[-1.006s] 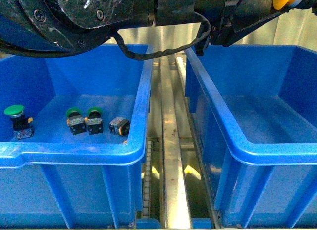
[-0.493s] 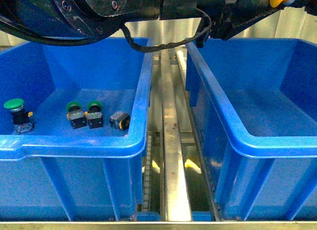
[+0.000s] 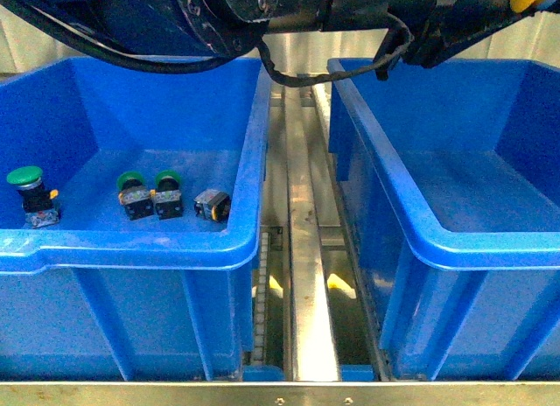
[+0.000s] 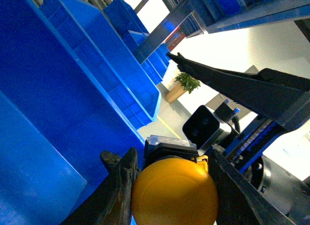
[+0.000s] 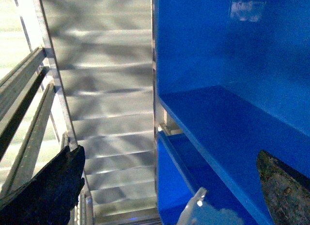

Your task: Pick red and yellow buttons and place in box

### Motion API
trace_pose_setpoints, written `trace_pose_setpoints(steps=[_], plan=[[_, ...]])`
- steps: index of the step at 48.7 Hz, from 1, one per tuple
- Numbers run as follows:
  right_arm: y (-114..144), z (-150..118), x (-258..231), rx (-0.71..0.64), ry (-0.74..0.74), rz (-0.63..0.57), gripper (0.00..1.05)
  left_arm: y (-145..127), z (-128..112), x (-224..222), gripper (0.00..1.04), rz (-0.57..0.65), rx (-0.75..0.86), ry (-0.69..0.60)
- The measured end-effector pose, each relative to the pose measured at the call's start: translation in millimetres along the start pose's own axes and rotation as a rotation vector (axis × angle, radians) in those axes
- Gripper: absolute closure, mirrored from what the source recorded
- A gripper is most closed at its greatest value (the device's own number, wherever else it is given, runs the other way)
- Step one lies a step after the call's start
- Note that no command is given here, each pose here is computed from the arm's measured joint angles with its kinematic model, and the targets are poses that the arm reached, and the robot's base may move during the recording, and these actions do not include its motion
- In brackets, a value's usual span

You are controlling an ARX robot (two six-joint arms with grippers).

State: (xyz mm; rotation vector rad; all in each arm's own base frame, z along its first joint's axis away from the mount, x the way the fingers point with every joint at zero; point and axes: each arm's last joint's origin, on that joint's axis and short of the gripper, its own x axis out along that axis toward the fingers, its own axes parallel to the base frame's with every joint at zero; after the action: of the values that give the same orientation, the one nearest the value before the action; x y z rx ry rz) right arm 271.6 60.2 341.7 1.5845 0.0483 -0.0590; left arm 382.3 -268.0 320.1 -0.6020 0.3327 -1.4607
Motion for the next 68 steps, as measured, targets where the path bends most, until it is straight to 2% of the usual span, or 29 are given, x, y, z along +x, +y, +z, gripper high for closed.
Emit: trace_pose_setpoints(steps=[24, 34, 44, 54, 55, 63, 68], plan=[[0, 12, 3, 0.009, -0.015, -0.001, 0.03, 11, -10, 18, 0.70, 0.015, -0.011, 0.043], [-1, 15, 4, 0.007, -0.027, -0.007, 0.30, 9, -12, 22, 0.70, 0.011, -0.008, 0.046], [-9, 18, 4, 0.001, -0.041, -0.033, 0.70, 8, -13, 24, 0.70, 0.009, 0.008, 0.049], [-11, 22, 4, 0.005, -0.051, -0.037, 0.72, 7, -16, 25, 0.70, 0.017, 0.026, 0.050], [-11, 23, 4, 0.005, -0.051, -0.037, 0.72, 7, -16, 25, 0.69, 0.020, 0.026, 0.048], [-6, 26, 0, 0.015, -0.055, -0.013, 0.72, 4, -20, 21, 0.34, 0.027, 0.037, 0.016], [-5, 26, -1, 0.020, -0.062, -0.007, 0.72, 1, -19, 18, 0.20, 0.047, 0.046, 0.007]])
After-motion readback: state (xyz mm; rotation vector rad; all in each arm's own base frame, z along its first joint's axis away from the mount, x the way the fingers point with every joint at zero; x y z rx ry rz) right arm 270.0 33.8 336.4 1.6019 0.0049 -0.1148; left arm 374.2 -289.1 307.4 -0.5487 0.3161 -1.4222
